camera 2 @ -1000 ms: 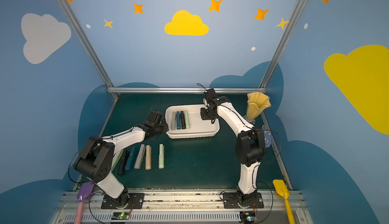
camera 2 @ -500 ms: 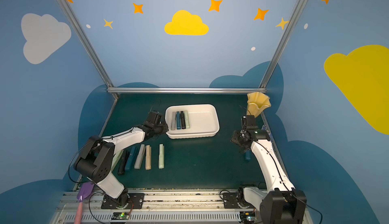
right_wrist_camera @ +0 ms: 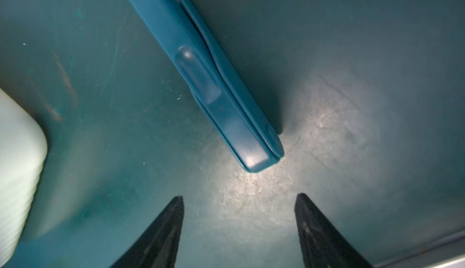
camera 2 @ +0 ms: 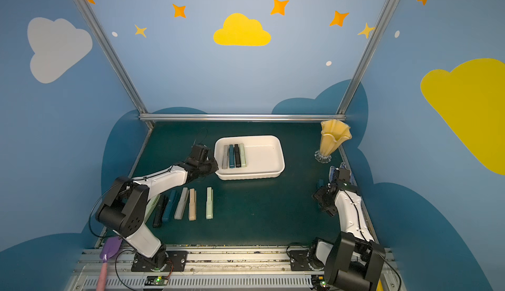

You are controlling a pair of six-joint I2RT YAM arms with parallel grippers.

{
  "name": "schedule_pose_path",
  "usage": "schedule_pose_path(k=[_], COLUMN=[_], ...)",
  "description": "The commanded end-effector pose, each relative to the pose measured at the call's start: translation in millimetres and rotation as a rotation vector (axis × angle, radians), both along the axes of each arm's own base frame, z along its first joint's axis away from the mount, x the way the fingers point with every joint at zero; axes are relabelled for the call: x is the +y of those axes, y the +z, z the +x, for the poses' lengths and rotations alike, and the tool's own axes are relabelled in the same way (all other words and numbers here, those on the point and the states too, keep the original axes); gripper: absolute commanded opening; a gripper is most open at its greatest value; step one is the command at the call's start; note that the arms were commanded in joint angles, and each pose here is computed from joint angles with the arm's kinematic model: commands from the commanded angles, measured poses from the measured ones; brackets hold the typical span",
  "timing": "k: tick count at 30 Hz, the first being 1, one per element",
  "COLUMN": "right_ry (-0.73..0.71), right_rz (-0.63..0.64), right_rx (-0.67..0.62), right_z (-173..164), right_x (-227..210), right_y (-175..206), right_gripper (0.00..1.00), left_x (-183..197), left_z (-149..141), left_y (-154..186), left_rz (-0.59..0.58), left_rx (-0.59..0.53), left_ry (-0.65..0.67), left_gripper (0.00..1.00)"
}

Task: Put the pruning pliers into the storage box
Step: Pick up the pruning pliers from the center of the board.

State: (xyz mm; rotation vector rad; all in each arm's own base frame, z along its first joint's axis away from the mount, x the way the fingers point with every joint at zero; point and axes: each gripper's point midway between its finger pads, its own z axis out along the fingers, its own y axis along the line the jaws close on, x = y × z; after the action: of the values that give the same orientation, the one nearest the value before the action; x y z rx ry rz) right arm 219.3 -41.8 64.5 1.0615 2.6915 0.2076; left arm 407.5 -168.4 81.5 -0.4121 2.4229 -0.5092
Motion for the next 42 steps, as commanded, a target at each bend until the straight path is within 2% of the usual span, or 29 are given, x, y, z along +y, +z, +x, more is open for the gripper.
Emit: schedule_pose_path(k=[1,14,21,28,42], right_ry=[0.010,0.094,0.171,0.256,0.142], right_rz=[-0.049,-0.058,-0.009,-0.011,-0.033], right_rx=[-0.013,-0.020,-0.037,-0.008,0.075], right_z=[5.4,35.1,50.9,58.6,39.9], right_x=[-11.1,-16.5,-1.8,18.8,14.6], right_y=[-0.8,-12.9,-20.4,-25.6,-32.7], right_gripper=[0.69,0.66,0.65,0.60,0.54], left_x=[3.3,7.7,10.2,11.6,10.1], left_z=[12.4,21.2,21.7,22.5,21.8], left_y=[7.3,7.8,4.6,5.9,7.5], left_rz=[-0.006,-0.020,-0.015,-0.006,-0.011], left_rx=[-0.041,-0.045,-0.039,-0.040,-0.043], left_ry=[0.014,0.015,0.020,0.020,0.015], left_gripper=[0.12,0.12,0.12,0.12,0.12])
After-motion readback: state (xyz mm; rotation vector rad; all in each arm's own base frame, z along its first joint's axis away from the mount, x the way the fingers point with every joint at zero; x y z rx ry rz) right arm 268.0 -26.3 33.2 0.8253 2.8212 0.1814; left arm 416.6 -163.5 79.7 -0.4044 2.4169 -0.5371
